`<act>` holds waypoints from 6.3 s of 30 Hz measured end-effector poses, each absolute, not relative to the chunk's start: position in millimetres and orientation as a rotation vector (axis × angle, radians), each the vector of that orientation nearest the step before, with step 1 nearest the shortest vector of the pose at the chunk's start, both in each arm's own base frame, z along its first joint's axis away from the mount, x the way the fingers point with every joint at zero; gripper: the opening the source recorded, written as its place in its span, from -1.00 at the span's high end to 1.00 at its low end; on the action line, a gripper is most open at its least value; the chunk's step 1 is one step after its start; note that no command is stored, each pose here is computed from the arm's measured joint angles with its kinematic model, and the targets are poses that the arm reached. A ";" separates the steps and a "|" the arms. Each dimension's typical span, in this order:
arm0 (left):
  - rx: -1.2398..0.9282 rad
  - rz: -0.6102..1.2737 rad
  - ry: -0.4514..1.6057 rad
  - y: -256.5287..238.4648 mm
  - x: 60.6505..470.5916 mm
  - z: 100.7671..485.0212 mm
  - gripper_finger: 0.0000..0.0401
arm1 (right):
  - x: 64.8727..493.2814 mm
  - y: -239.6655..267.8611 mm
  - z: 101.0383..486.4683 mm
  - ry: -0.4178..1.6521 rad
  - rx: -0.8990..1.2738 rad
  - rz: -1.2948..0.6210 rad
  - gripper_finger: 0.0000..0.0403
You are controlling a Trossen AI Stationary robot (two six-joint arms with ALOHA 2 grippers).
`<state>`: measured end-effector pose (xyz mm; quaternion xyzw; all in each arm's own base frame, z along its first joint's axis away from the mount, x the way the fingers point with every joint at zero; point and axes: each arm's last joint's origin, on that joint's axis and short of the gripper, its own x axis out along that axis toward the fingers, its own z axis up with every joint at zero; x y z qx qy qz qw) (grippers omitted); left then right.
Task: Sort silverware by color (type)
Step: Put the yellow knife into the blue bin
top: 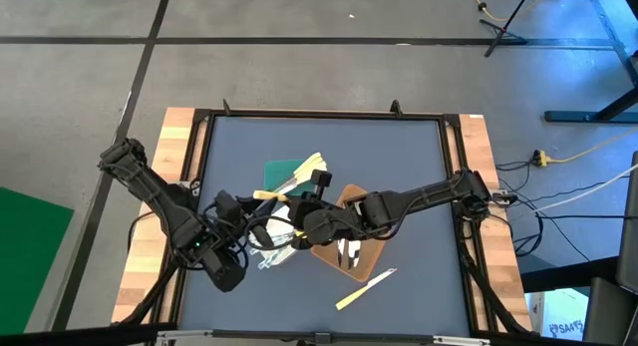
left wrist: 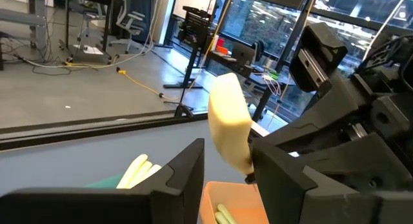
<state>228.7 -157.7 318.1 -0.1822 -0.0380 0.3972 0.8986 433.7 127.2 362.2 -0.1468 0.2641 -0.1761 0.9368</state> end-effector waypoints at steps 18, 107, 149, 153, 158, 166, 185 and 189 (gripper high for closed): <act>-0.386 0.865 -0.039 -143.8 241.3 318.3 0.43 | 434.1 127.1 361.0 0.543 -0.302 -0.360 0.94; -0.136 0.407 1.014 55.3 304.1 335.3 0.77 | 237.8 189.1 312.0 1.147 -0.284 -0.412 0.45; -0.145 0.411 1.291 109.8 361.9 225.9 0.76 | 246.8 200.8 242.8 1.153 -0.156 -0.287 0.45; -0.146 0.411 1.294 109.9 362.3 224.8 0.65 | 246.9 200.8 242.7 1.153 -0.156 -0.287 0.45; -0.145 0.412 1.281 110.2 363.6 225.0 0.50 | 246.9 200.8 242.7 1.154 -0.156 -0.287 0.45; -0.145 0.414 1.248 111.0 366.4 225.9 0.39 | 246.7 201.0 242.6 1.161 -0.167 -0.274 0.45; -0.147 0.409 1.124 97.5 342.2 279.9 0.38 | 249.6 207.9 242.0 1.216 -0.186 -0.088 0.45; -0.181 0.387 1.042 73.6 332.4 305.2 0.38 | 255.2 214.6 243.3 1.178 -0.160 0.011 0.45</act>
